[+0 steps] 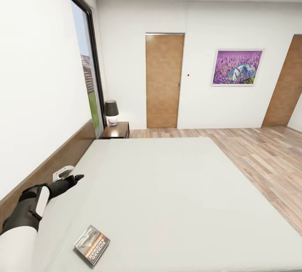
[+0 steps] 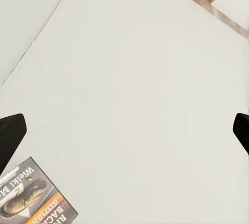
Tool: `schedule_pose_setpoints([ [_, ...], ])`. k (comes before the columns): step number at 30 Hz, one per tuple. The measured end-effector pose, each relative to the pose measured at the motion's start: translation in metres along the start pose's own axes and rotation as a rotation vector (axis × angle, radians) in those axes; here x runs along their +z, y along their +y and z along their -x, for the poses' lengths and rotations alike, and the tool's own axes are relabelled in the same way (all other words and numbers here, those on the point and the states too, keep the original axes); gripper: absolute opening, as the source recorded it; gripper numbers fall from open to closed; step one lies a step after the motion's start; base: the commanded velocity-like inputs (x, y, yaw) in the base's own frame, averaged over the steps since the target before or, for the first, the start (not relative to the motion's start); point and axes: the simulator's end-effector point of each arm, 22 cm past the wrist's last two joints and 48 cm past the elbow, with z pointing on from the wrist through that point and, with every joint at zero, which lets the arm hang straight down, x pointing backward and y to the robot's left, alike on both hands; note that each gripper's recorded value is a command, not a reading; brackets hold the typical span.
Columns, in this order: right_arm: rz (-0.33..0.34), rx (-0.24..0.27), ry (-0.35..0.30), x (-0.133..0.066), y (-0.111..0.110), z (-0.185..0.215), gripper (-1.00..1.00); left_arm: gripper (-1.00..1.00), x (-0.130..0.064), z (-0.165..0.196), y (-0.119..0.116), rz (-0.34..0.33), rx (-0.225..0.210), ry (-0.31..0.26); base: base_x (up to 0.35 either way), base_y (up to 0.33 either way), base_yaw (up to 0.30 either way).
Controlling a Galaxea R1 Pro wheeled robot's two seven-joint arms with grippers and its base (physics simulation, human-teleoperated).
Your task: In the bedroom, move the book from the bed onto either nightstand, and place the two sandals side by side next to the bed.
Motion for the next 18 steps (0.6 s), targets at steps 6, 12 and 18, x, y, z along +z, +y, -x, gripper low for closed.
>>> schedule_pose_setpoints([
  [6,-0.003,0.0,-0.001,-0.0009,-0.0022,0.0005,1.0,1.0,0.0011,0.0019,-0.0022,-0.007,-0.018,-0.025,0.0,0.0,0.0],
  [12,-0.003,0.0,-0.001,-0.0009,-0.0023,0.0007,1.0,1.0,0.0019,0.0007,-0.0045,-0.011,-0.024,-0.027,0.0,0.0,0.0],
  [18,-0.003,0.0,-0.001,-0.0009,-0.0023,0.0008,1.0,1.0,0.0035,-0.0027,-0.0092,-0.019,-0.028,-0.023,0.0,0.0,0.0],
])
